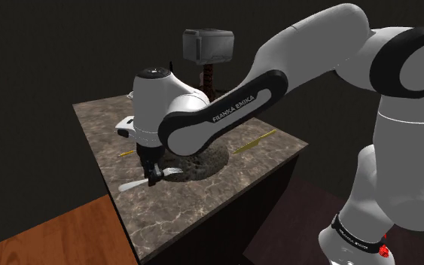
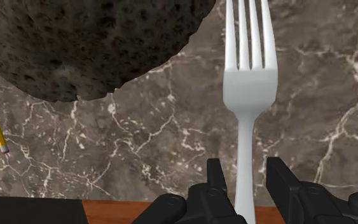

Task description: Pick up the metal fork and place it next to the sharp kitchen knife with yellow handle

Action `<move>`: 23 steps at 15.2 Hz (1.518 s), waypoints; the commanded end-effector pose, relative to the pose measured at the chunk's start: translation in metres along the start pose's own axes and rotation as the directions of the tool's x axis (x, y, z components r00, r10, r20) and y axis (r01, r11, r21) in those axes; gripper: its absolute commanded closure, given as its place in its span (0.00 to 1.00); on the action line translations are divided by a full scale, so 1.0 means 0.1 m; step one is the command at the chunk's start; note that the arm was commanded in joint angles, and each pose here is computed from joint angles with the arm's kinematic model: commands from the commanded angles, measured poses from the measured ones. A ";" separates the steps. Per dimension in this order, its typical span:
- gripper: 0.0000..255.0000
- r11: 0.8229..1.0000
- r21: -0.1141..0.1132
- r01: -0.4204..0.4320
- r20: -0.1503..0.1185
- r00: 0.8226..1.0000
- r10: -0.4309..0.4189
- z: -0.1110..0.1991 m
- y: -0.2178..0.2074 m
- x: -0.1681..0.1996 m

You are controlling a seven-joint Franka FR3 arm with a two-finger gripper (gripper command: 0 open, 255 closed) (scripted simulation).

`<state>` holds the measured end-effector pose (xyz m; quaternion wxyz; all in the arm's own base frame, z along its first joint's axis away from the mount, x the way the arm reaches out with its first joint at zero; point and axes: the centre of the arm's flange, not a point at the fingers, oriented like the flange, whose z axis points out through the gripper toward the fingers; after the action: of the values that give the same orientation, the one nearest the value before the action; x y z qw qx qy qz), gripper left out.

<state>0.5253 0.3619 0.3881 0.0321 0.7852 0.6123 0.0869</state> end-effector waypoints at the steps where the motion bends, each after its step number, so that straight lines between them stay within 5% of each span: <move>1: 1.00 1.000 0.000 0.000 0.000 1.000 0.000 -0.11 0.02 0.04; 6: 1.00 1.000 0.000 0.000 0.000 1.000 0.000 -0.36 0.06 0.06; 23: 1.00 1.000 0.000 0.000 0.000 1.000 0.000 -0.51 0.48 -2.14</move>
<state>0.5126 0.1515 0.4244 0.0320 0.7858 0.6115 0.0865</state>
